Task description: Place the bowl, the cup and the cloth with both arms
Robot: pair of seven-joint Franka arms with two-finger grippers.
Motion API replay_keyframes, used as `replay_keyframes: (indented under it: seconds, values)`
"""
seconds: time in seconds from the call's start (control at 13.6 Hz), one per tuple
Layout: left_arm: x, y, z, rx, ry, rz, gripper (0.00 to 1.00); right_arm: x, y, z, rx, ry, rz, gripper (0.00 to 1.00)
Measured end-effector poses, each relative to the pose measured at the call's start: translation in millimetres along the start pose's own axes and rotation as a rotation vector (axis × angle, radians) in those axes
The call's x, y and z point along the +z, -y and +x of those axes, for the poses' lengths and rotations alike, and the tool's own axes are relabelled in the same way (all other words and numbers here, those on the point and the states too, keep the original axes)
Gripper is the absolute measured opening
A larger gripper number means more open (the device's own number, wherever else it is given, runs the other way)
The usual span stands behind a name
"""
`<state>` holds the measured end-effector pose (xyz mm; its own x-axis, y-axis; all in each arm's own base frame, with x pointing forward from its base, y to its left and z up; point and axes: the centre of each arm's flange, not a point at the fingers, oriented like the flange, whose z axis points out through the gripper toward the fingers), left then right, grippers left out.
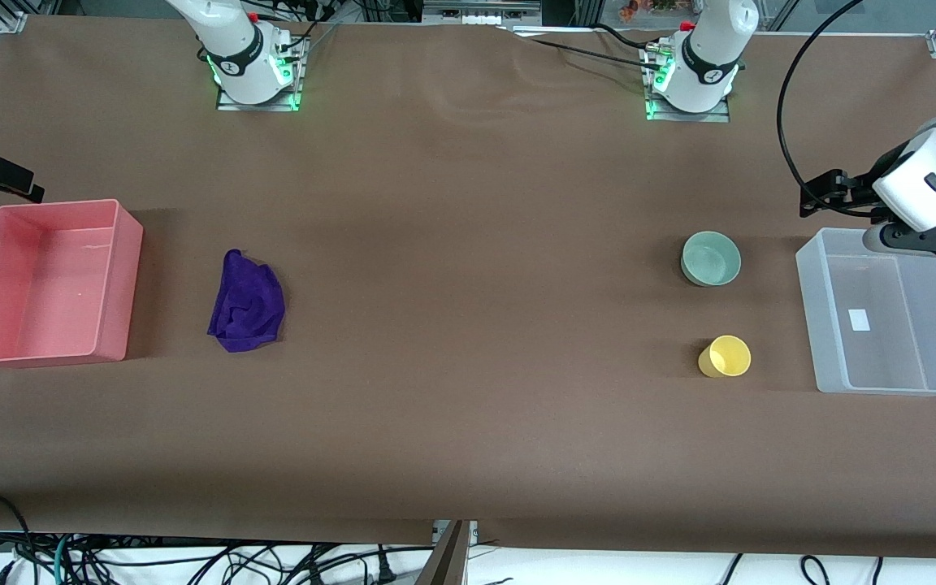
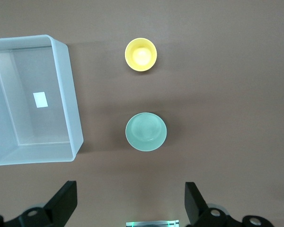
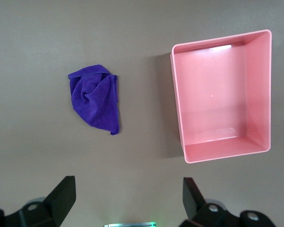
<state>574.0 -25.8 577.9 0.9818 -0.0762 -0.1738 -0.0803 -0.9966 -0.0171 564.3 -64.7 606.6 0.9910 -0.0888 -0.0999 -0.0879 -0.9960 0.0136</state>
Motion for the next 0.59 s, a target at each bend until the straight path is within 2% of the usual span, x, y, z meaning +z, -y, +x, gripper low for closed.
replay_keyframes:
  seconds: [0.59]
  values:
    - [6.4, 5.9, 3.1, -0.010, 0.015, -0.002, 1.00, 5.5, 2.5, 2.6, -0.004, 0.009, 0.000, 1.00]
